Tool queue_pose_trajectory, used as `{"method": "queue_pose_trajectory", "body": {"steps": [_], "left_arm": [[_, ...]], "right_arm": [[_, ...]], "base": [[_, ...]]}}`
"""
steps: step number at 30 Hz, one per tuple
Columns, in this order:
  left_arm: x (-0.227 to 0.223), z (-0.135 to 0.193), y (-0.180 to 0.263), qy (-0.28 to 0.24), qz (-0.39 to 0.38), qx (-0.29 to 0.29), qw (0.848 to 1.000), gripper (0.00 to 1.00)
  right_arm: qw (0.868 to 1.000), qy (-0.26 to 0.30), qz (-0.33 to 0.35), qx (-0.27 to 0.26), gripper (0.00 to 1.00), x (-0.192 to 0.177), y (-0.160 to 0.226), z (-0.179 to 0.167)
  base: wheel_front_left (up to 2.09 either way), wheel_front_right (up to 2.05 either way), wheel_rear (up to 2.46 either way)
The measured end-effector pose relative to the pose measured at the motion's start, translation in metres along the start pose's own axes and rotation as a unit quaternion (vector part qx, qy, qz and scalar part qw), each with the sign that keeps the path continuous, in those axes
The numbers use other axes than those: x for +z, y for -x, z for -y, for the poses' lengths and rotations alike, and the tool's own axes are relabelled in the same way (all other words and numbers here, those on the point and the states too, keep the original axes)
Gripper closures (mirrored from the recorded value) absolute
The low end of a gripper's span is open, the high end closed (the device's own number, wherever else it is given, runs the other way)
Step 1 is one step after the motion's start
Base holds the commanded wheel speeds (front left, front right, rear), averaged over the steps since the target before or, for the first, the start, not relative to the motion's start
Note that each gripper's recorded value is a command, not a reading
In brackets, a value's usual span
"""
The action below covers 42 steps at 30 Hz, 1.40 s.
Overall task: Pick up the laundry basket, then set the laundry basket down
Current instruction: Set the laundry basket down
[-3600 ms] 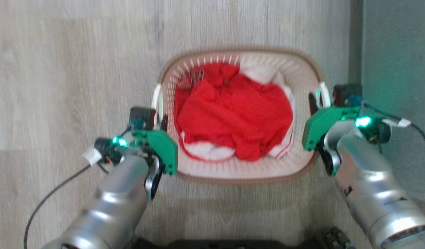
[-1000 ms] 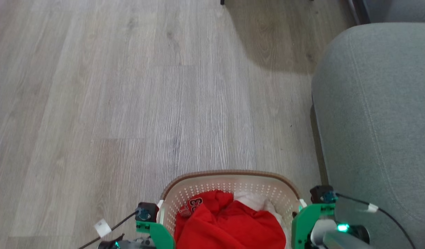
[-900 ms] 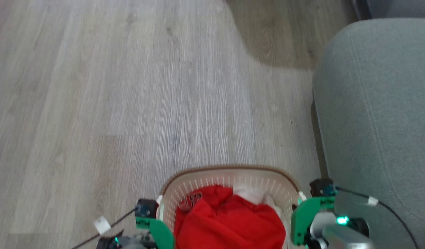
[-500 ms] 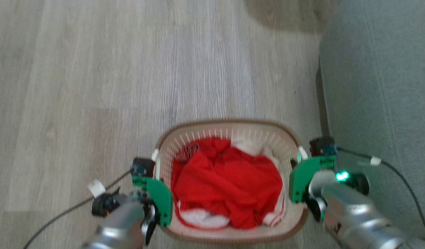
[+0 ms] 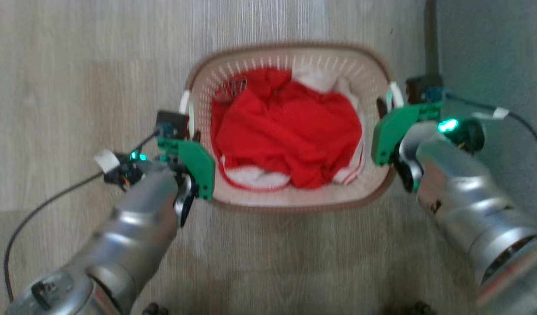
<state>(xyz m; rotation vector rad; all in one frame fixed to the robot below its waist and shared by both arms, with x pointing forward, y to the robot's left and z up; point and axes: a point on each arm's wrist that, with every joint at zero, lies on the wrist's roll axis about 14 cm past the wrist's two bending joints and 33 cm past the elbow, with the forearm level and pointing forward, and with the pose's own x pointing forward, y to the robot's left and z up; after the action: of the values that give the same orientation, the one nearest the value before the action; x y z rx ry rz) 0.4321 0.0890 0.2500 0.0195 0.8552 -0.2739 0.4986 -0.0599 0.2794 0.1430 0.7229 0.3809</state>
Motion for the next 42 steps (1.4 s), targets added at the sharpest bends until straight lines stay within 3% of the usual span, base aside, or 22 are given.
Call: {"method": "queue_pose_trajectory", "body": {"steps": [18, 36, 37, 39, 40, 42], "left_arm": [[-0.051, -0.005, -0.088, 0.016, -0.06, -0.013, 0.998, 1.0], [-0.048, -0.013, -0.116, 0.013, -0.048, -0.006, 0.999, 1.0], [-0.048, -0.013, -0.116, 0.014, -0.047, -0.006, 0.999, 1.0], [-0.046, -0.014, -0.117, 0.016, -0.046, -0.004, 0.999, 0.66], [-0.046, -0.014, -0.117, 0.015, -0.045, -0.003, 0.999, 0.66], [-0.045, -0.015, -0.117, 0.016, -0.044, -0.001, 0.999, 0.42]], "right_arm": [[0.997, -0.032, -0.071, -0.017, 1.0, -0.082, -0.08, 0.045], [0.998, -0.026, -0.06, -0.026, 1.0, -0.086, -0.108, 0.06], [0.998, -0.024, -0.06, -0.026, 0.91, -0.086, -0.109, 0.06], [0.998, -0.019, -0.061, -0.024, 0.64, -0.086, -0.109, 0.059], [0.998, -0.016, -0.061, -0.025, 0.64, -0.086, -0.109, 0.06], [0.998, -0.012, -0.058, -0.024, 0.46, -0.084, -0.109, 0.06]], "base": [[0.0, 0.0, 0.0], [0.0, 0.0, 0.0], [0.0, 0.0, 0.0], [0.0, 0.0, 0.0], [0.0, 0.0, 0.0], [0.0, 0.0, 0.0]]}}
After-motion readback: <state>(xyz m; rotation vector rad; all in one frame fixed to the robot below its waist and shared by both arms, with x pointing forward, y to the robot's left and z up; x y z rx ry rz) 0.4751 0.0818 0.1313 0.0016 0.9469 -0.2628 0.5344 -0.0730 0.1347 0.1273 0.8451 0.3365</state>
